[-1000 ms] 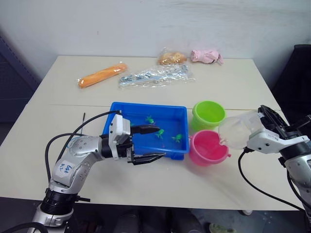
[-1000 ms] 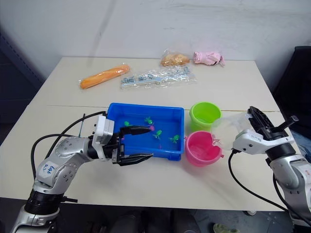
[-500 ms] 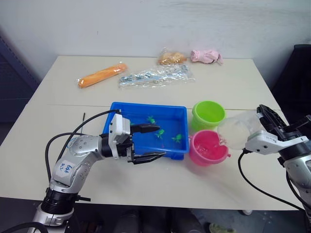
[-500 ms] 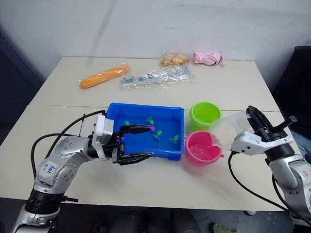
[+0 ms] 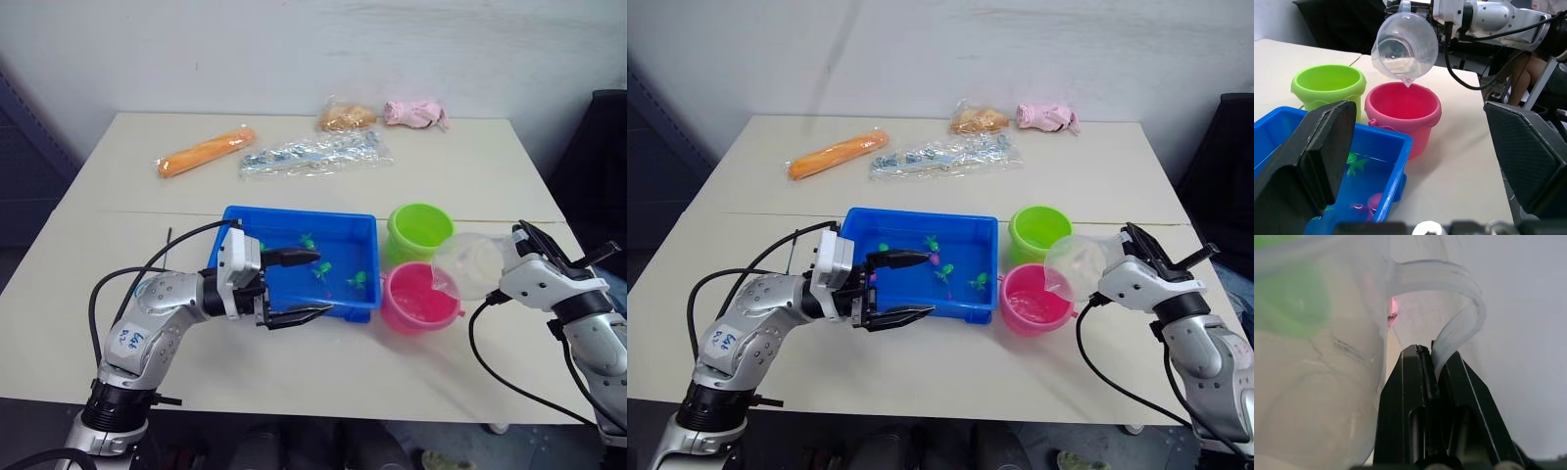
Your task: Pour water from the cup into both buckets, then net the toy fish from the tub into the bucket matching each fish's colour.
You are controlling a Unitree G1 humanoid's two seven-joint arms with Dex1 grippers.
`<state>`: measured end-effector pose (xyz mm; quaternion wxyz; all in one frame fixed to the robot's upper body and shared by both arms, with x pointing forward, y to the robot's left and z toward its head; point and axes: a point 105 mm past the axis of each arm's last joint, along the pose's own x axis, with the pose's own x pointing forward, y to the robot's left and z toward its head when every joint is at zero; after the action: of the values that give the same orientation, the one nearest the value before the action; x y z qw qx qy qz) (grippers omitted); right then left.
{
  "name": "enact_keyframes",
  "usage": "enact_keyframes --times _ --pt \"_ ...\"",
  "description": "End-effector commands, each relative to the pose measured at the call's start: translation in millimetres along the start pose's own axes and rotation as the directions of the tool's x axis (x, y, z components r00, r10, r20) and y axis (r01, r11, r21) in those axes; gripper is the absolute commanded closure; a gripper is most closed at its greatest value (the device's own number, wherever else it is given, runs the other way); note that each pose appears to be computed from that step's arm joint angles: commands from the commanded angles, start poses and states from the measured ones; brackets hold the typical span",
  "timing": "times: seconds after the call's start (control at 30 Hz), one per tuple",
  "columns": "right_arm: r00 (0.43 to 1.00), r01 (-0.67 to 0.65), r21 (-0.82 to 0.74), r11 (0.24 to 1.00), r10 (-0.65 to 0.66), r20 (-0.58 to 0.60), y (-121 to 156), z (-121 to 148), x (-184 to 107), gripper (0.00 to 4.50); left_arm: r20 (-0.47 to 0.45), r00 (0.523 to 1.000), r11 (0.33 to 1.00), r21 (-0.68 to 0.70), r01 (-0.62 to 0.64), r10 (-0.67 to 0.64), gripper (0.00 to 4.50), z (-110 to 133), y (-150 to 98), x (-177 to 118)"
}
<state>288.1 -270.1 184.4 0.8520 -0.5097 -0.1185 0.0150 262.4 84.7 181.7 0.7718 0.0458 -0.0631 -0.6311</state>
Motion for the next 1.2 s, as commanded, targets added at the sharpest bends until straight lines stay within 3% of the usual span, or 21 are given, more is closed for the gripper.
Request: enact_keyframes --times 0.03,0.23,0.47,0.67,0.8,1.2 --pt "0.998 0.053 0.192 0.98 -0.049 -0.025 -17.0 -5.5 -1.2 4.48 0.028 0.999 1.0 0.024 -0.019 0.018 0.0 13.3 3.9 -6.3" --pt "0.995 0.091 0.362 0.928 -0.069 -0.073 -28.5 -13.4 7.8 4.48 0.029 0.998 0.998 0.029 -0.056 0.055 0.0 20.2 12.8 -16.7" --pt "0.984 0.137 0.39 0.91 -0.08 -0.159 -40.5 -21.5 36.6 4.48 0.017 0.991 0.989 0.063 -0.131 0.131 0.0 29.5 31.4 -28.0" --pt "0.969 0.18 0.236 0.955 -0.131 -0.21 -47.4 -30.4 62.6 4.48 0.025 0.982 0.977 0.093 -0.191 0.189 0.0 36.4 42.3 -31.9" --pt "0.971 0.187 0.107 0.977 -0.167 -0.171 -54.0 -24.0 78.3 4.48 0.027 0.978 0.973 0.099 -0.21 0.209 0.0 37.2 42.6 -32.3" --pt "0.975 0.192 -0.074 0.979 -0.198 -0.095 -59.2 -12.9 95.9 4.48 0.035 0.967 0.961 0.11 -0.255 0.253 0.0 37.7 41.5 -35.1"
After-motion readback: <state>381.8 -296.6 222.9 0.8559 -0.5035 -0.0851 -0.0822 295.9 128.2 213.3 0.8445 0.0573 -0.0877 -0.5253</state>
